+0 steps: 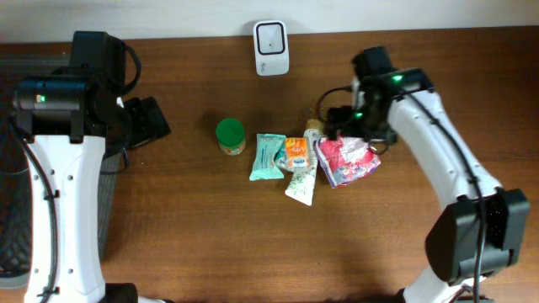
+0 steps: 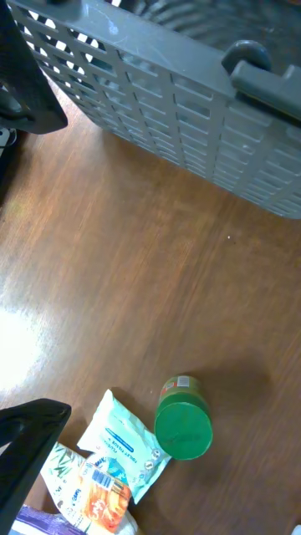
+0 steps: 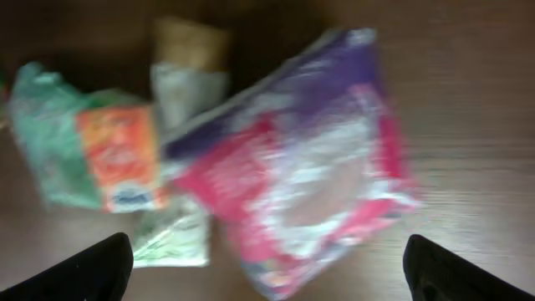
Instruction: Scan the item barcode
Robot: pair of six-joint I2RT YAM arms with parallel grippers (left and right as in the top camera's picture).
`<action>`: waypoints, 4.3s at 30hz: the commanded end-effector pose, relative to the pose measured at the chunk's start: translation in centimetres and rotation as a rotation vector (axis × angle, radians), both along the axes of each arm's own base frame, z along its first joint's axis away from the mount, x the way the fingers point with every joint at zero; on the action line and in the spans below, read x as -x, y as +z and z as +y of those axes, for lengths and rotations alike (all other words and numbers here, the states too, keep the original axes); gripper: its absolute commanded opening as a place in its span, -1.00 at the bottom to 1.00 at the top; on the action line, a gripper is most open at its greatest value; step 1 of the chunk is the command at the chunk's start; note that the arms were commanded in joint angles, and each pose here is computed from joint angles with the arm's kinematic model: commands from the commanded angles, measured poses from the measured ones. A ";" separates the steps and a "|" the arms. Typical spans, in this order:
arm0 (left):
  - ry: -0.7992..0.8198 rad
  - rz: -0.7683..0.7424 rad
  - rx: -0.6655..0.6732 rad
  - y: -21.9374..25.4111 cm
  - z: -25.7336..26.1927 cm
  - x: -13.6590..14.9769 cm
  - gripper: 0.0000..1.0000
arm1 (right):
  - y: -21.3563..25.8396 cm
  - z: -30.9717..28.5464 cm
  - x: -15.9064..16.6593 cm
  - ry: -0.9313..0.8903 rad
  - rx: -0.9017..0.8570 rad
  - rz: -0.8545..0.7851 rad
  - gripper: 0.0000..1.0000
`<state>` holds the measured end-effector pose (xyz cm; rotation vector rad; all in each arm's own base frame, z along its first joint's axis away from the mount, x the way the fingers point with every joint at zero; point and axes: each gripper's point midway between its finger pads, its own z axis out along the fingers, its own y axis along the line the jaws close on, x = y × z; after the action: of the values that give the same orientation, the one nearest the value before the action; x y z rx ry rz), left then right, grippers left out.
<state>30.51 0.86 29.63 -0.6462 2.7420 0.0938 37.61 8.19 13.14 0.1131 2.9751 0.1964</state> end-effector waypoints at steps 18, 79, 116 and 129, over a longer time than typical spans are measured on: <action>0.016 -0.027 0.005 0.7 0.1 0.2 0.98 | -11.7 -4.8 2.5 0.010 -0.489 0.016 -0.49; 0.016 -0.027 0.005 0.7 0.1 0.2 0.98 | 7.8 9.1 -21.0 -0.255 -0.755 -0.671 -0.92; 0.016 -0.027 0.005 0.7 0.1 0.2 0.98 | 3.3 -13.6 -18.2 -0.665 -0.696 -0.453 -0.92; 0.016 -0.027 0.005 0.7 0.1 0.2 0.98 | -2.5 -45.1 0.6 -1.350 -0.297 -0.421 -0.59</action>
<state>30.51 0.86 29.62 -0.6462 2.7424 0.0940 37.82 -35.38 10.17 1.7160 1.8890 0.4695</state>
